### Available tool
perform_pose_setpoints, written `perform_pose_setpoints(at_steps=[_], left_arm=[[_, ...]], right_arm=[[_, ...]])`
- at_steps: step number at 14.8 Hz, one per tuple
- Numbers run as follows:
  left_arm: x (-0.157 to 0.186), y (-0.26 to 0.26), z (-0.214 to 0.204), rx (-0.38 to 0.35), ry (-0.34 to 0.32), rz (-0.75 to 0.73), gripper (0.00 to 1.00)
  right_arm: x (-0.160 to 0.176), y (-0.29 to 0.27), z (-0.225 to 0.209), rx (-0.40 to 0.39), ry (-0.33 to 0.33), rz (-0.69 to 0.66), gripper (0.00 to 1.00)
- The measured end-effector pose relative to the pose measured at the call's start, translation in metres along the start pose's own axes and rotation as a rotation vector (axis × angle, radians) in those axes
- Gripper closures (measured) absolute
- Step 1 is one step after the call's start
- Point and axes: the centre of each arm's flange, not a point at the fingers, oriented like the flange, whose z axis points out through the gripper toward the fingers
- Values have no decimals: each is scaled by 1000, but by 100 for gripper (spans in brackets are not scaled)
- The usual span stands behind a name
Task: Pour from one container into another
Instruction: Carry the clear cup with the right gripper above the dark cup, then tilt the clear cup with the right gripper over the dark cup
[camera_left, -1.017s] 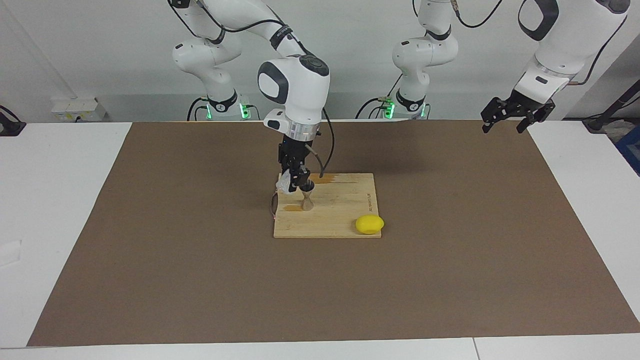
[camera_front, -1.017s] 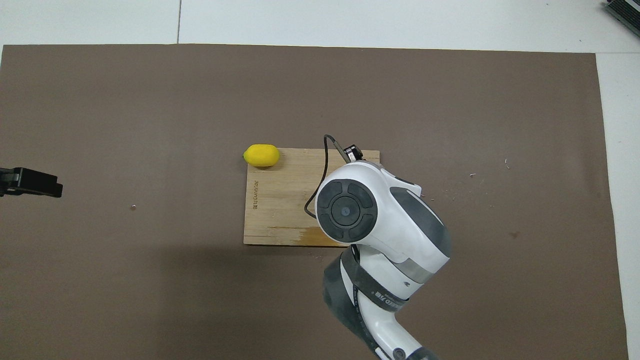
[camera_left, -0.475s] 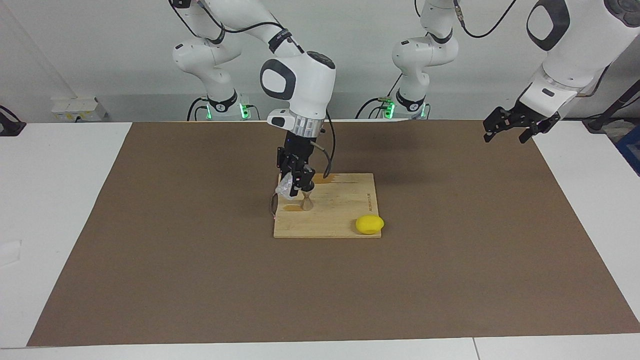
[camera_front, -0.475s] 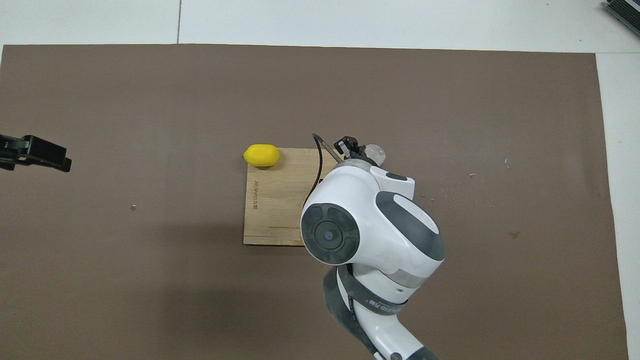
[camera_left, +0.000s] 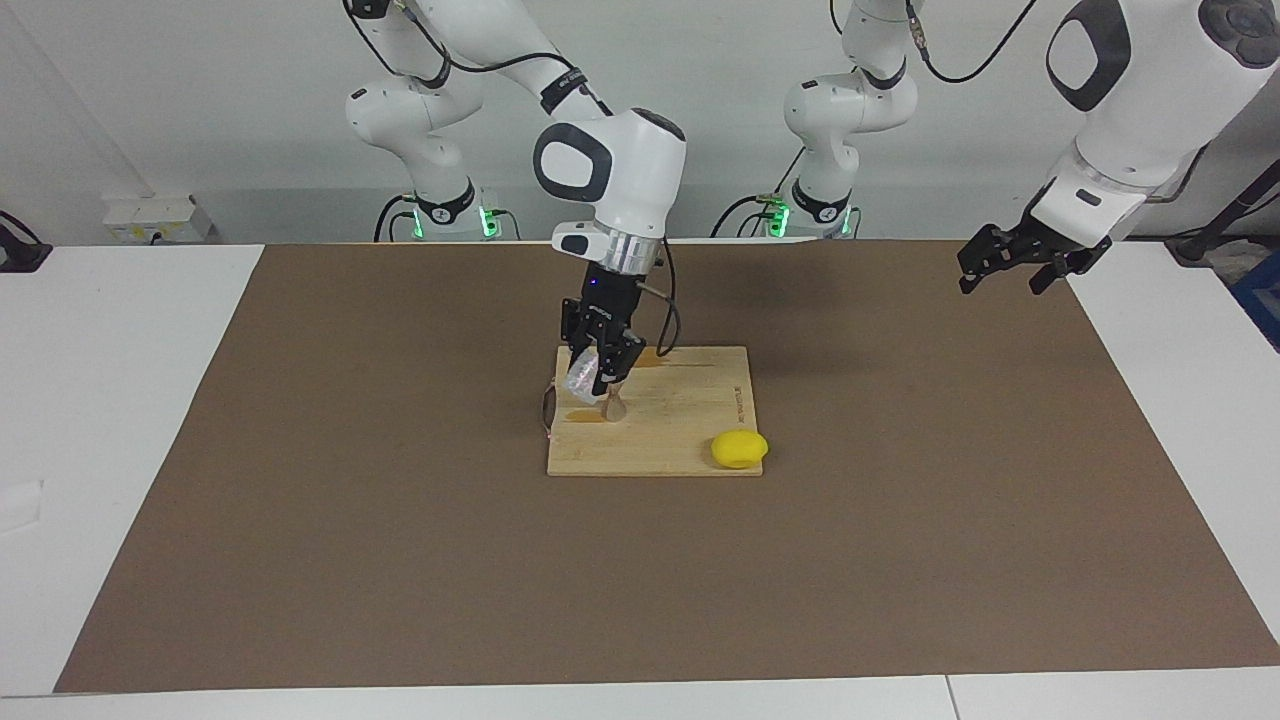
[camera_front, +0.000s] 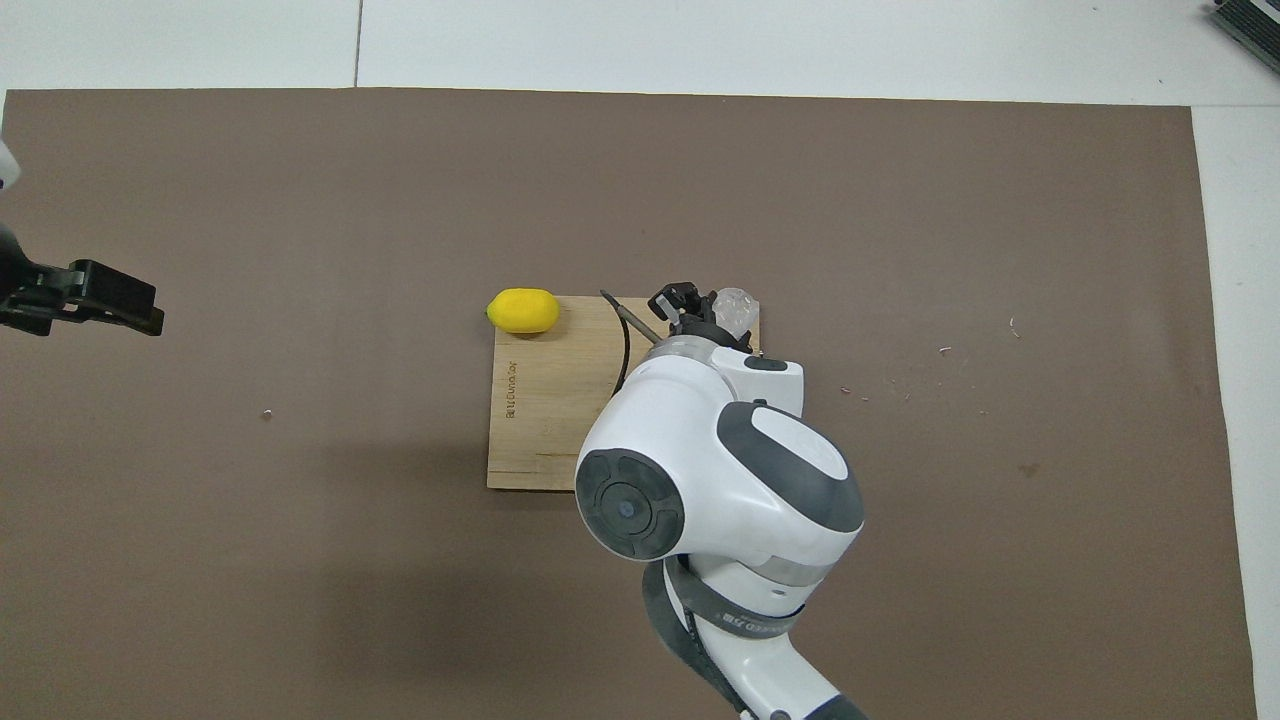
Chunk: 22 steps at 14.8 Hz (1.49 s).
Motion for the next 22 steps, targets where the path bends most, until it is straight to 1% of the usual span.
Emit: perform_pose_setpoints(at_steps=[2, 5, 7, 11, 15, 22], left_arm=[[0, 11, 3, 1, -9, 3, 0], [1, 24, 6, 4, -11, -25, 0], [1, 31, 8, 5, -12, -27, 0], [1, 27, 8, 6, -12, -36, 0], [-5, 21, 0, 7, -2, -42, 0], [-27, 16, -3, 13, -4, -31, 0]], right_arm=[[-4, 1, 2, 13, 11, -23, 49], [-18, 7, 6, 20, 47, -86, 49], [-22, 9, 7, 24, 66, -111, 49], [-28, 19, 13, 29, 84, -152, 49], [-29, 24, 12, 27, 88, -160, 49], [-27, 22, 8, 33, 85, -152, 49]])
